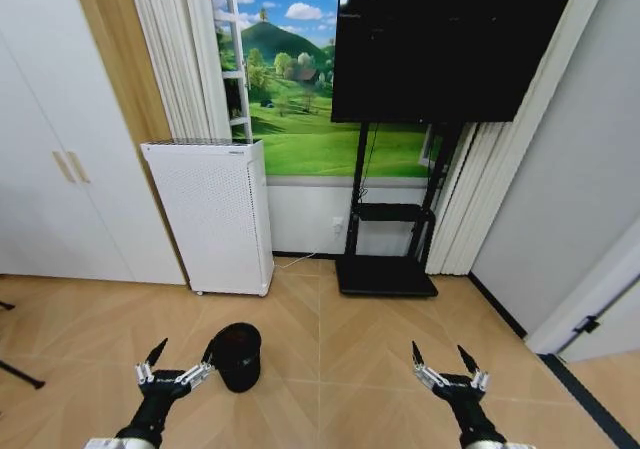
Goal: Pick up the trash bin and place the garbage on the floor into it.
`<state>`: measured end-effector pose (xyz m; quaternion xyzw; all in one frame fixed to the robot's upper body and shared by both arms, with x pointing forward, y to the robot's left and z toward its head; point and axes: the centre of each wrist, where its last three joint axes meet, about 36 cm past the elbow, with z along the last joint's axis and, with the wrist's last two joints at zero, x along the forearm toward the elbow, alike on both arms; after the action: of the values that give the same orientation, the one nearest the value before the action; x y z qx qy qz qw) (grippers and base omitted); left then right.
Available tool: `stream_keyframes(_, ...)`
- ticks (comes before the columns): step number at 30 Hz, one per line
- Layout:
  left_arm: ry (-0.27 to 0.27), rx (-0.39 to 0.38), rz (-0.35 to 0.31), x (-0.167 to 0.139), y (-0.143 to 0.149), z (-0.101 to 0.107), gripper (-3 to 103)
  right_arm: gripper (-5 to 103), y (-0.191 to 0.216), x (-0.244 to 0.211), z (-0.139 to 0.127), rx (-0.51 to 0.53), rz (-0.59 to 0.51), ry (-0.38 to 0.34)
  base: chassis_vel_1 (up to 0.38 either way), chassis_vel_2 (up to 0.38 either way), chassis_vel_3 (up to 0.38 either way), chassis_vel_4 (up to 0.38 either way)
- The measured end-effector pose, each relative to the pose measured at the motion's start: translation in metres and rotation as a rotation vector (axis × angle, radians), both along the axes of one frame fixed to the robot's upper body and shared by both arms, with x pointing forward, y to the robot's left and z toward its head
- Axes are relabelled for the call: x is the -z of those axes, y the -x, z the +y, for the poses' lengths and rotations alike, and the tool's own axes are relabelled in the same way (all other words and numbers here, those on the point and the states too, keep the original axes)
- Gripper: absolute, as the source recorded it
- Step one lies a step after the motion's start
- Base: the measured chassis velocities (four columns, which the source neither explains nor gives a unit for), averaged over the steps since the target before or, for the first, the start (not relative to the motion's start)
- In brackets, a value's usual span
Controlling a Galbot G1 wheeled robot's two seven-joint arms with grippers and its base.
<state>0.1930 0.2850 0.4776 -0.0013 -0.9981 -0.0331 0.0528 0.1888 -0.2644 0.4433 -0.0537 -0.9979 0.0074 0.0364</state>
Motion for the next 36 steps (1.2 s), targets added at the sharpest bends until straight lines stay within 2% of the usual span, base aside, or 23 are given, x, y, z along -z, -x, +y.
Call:
stream_keyframes(6,0.0,0.0,0.0,0.0,0.0,0.0,100,100,0.0,0.0,0.0,0.0,0.0,0.0,0.025,-0.051,-0.13,0.065)
stream_keyframes(25,0.0,0.0,0.0,0.0,0.0,0.0,100,100,-0.0001,0.0,-0.0001,0.0,0.0,0.0,-0.125,-0.141,0.15,0.142)
stream_keyframes(36,0.0,0.001,0.0,0.0,0.0,0.0,100,100,-0.0001,0.0,-0.0001,0.0,0.0,0.0,-0.002,-0.005,0.008,-0.01)
